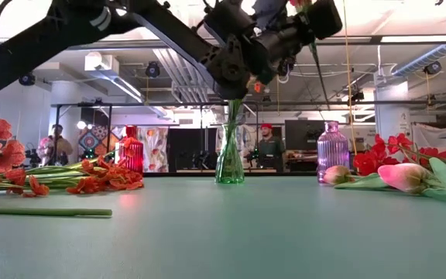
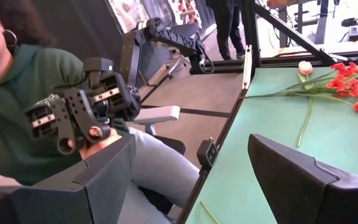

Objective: Sort flowers into vase by color
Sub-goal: Put the middle left red flower in the violet flower vase

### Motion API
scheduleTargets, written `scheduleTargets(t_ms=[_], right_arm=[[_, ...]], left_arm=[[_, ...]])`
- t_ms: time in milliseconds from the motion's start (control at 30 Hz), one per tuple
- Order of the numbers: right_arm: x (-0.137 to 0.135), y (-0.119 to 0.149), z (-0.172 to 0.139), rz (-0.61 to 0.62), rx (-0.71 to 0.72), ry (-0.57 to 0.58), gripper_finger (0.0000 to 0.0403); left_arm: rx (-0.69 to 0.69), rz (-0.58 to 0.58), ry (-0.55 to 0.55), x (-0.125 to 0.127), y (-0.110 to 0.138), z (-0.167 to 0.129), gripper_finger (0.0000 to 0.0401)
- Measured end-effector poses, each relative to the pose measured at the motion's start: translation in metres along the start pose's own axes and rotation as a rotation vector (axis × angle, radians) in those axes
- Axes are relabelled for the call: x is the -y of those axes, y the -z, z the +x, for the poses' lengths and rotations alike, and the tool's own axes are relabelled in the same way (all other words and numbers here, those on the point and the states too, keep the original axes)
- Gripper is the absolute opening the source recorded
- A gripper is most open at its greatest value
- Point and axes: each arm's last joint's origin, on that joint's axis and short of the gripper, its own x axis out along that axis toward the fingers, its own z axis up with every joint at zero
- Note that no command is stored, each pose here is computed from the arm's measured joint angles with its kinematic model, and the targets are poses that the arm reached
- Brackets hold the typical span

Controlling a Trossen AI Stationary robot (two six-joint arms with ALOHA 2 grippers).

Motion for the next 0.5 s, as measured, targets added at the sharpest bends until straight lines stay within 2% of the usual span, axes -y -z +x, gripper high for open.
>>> scheduleTargets(t_ms=[133, 267, 500], right_arm=[[-0.0002, -0.0005, 0.0001, 0.015, 0.005, -0.002, 0.0302], [-0.0002, -0.0006, 0.0001, 0.01, 0.006, -0.002, 0.0302], [-0.0003, -0.0006, 0.0001, 0.007, 0.006, -0.003, 0.0302]], left_arm=[[-0.02, 0.042, -0.013, 0.0046, 0.0049, -0.0029, 0.0], [-0.028, 0.025, -0.041, 0.0043, 0.0043, -0.004, 0.0], [-0.058, 0.01, -0.021, 0.0074, 0.0084, -0.0082, 0.0]])
